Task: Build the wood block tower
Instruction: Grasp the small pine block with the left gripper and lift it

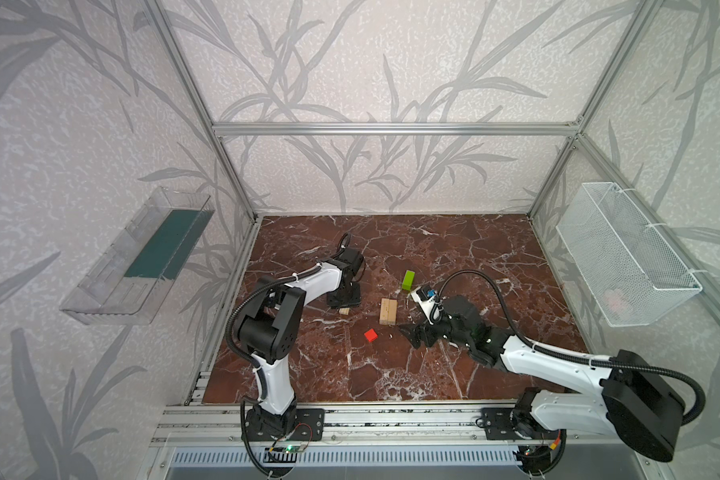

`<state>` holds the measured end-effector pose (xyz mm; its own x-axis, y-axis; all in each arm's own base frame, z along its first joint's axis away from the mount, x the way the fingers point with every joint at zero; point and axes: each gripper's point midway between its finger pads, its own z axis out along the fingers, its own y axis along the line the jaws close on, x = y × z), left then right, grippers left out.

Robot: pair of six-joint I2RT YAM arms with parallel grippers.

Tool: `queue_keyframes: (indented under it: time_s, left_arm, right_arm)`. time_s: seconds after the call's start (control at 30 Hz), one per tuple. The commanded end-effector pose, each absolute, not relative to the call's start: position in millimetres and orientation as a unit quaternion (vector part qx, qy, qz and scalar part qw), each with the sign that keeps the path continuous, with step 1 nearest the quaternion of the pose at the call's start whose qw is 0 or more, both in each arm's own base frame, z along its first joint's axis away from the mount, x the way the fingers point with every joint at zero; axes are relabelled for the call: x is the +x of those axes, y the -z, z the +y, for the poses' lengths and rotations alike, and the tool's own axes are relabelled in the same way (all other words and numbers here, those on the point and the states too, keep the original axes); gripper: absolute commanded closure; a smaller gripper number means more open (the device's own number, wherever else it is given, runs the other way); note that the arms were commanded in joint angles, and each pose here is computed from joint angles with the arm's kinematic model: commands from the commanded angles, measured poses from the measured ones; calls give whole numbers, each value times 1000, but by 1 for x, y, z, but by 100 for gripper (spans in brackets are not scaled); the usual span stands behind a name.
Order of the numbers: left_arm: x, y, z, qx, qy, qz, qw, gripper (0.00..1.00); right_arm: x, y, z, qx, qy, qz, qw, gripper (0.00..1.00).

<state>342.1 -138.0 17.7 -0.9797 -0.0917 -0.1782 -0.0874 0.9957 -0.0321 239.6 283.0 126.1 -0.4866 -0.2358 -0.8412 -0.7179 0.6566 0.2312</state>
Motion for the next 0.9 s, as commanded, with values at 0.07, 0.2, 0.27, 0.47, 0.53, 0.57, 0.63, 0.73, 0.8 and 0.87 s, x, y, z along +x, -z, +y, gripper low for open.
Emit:
queue_keyframes:
  time_s: [0.07,0.2,0.27,0.47,0.53,0.57,0.63,0.73,0.8,0.87]
  left_arm:
    - [339,0,-133,-50,-14,996,77,56]
    - [336,3,-131,-44,-16,996,78,63]
    - [333,5,-131,-43,-17,996,74,66]
    - [329,0,-132,-38,-11,996,79,76]
    - [327,-2,-133,-38,-8,996,77,78]
    - [327,-3,-135,-38,-4,996,78,78]
    - [328,-10,-138,-37,-1,996,84,79]
    - [327,-23,-144,-36,2,995,90,80]
    - [326,-34,-148,-37,4,995,95,80]
    - [324,-46,-153,-36,10,994,101,80]
  right_arm:
    - [246,-132,283,-285,-290,809,425,6]
    - [246,-130,284,-282,-292,811,422,6]
    - [246,-129,284,-281,-293,813,418,6]
    - [249,-127,281,-270,-292,817,417,5]
    - [253,-127,278,-258,-294,821,416,5]
    - [254,-126,276,-252,-299,823,412,5]
    - [258,-126,272,-235,-310,825,409,5]
    - [262,-126,265,-219,-318,827,409,5]
    - [265,-127,260,-210,-316,828,413,4]
    - [266,-126,258,-206,-316,830,411,4]
